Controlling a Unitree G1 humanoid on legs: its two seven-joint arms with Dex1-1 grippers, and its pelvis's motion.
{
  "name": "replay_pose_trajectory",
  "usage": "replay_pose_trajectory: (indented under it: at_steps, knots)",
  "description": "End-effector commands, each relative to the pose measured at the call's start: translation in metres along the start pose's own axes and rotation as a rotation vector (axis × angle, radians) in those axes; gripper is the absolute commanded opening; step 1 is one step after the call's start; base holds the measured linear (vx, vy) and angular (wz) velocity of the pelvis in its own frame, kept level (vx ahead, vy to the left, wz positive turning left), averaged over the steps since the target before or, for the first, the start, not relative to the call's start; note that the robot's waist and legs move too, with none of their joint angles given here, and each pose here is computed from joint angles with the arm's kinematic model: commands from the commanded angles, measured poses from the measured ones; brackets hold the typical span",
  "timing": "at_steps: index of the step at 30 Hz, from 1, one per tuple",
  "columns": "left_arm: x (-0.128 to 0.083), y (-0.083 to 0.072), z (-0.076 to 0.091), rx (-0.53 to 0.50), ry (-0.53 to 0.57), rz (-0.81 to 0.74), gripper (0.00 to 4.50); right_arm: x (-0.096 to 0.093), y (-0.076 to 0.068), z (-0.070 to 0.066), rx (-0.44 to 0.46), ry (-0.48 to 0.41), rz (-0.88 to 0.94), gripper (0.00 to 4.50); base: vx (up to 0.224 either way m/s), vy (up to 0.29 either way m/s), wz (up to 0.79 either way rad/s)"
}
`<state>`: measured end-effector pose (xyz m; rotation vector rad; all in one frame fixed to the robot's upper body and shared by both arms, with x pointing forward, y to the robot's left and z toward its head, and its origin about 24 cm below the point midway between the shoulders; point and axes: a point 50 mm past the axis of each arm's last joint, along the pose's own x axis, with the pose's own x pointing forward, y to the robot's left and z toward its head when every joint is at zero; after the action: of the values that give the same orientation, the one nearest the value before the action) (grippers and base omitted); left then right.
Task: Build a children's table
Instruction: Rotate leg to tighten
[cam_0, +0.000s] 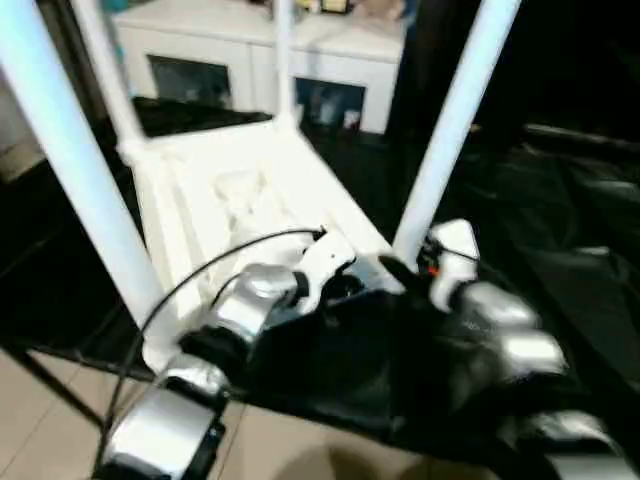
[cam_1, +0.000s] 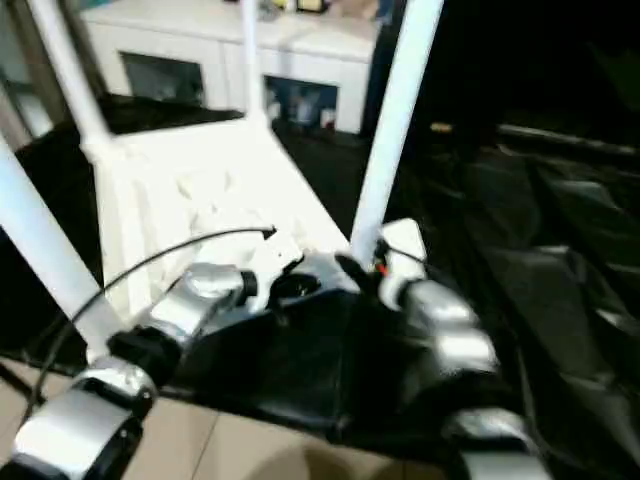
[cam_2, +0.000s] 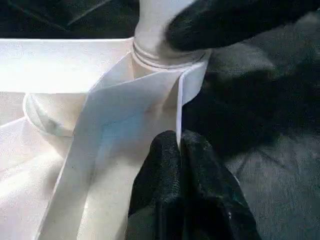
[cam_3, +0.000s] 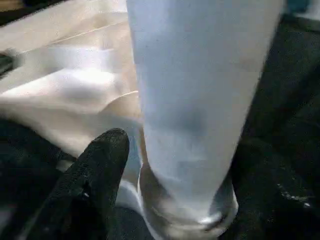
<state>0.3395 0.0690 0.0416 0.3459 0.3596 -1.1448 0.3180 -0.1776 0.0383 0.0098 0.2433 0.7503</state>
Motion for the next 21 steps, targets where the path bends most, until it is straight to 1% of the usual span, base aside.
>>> replay_pose_trajectory:
  at_steps: [1, 2, 3, 4, 5, 7, 8, 9, 11, 13, 15, 16, 17, 19, 20, 21]
  knots:
    - [-0.006, 0.003, -0.002, 0.024, -0.009, -0.015, 0.0, -0.003, 0.017, 0.008, -0.005, -0.027, 0.237, 3.12, 0.0, 0.0, 0.0]
    - [-0.011, 0.003, -0.003, 0.062, -0.017, -0.057, 0.0, -0.018, 0.01, 0.013, 0.006, -0.036, 0.269, 3.12, 0.0, 0.0, 0.0]
    - [-0.015, 0.003, -0.003, 0.088, -0.022, -0.086, 0.0, -0.028, 0.007, 0.016, 0.016, -0.042, 0.292, 3.12, 0.051, -0.022, 0.02]
    - [-0.019, 0.003, -0.003, 0.117, -0.026, -0.12, 0.0, -0.041, 0.002, 0.021, 0.05, -0.054, 0.317, 3.12, 0.0, 0.0, 0.0]
    - [-0.02, 0.004, -0.003, 0.122, -0.028, -0.126, 0.0, -0.045, 0.001, 0.022, 0.058, -0.06, 0.321, 3.12, 0.0, 0.0, 0.0]
    - [-0.024, 0.005, -0.003, 0.154, -0.034, -0.154, 0.0, -0.065, -0.005, 0.031, 0.101, -0.096, 0.352, 3.12, 0.0, 0.0, 0.0]
    - [-0.026, 0.005, -0.002, 0.164, -0.044, -0.193, 0.0, -0.075, -0.009, 0.036, 0.131, -0.134, 0.35, 3.12, 0.0, 0.0, 0.0]
    - [-0.028, 0.003, 0.0, 0.178, -0.061, -0.248, 0.0, -0.086, -0.015, 0.044, 0.169, -0.201, 0.332, 3.12, 0.0, 0.0, 0.0]
    - [-0.029, 0.002, 0.001, 0.184, -0.067, -0.266, 0.0, -0.089, -0.017, 0.047, 0.183, -0.23, 0.321, 3.12, 0.0, 0.0, 0.0]
    - [-0.031, -0.002, 0.0, 0.193, -0.064, -0.363, 0.0, -0.097, -0.022, 0.056, 0.225, -0.325, 0.273, 3.12, 0.0, 0.0, 0.0]
    - [-0.032, -0.006, 0.0, 0.214, -0.064, -0.412, 0.0, -0.098, -0.025, 0.055, 0.236, -0.353, 0.23, 3.12, 0.0, 0.0, 0.0]
    - [-0.032, -0.006, 0.0, 0.214, -0.064, -0.412, 0.0, -0.098, -0.025, 0.055, 0.236, -0.353, 0.23, 3.12, 0.0, 0.0, 0.0]
    - [-0.032, -0.008, 0.001, 0.226, -0.078, -0.436, 0.0, -0.096, -0.026, 0.052, 0.248, -0.341, 0.199, 3.12, 0.0, 0.0, 0.0]
    - [-0.031, -0.01, 0.004, 0.252, -0.097, -0.467, 0.0, -0.089, -0.025, 0.04, 0.242, -0.276, 0.151, 3.12, 0.0, 0.0, 0.0]
    - [-0.031, -0.011, 0.004, 0.253, -0.098, -0.469, 0.0, -0.089, -0.024, 0.04, 0.242, -0.273, 0.15, 3.12, 0.0, 0.0, 0.0]
    - [-0.031, -0.013, 0.005, 0.274, -0.108, -0.491, 0.0, -0.084, -0.023, 0.032, 0.235, -0.237, 0.12, 3.12, 0.0, 0.0, 0.0]
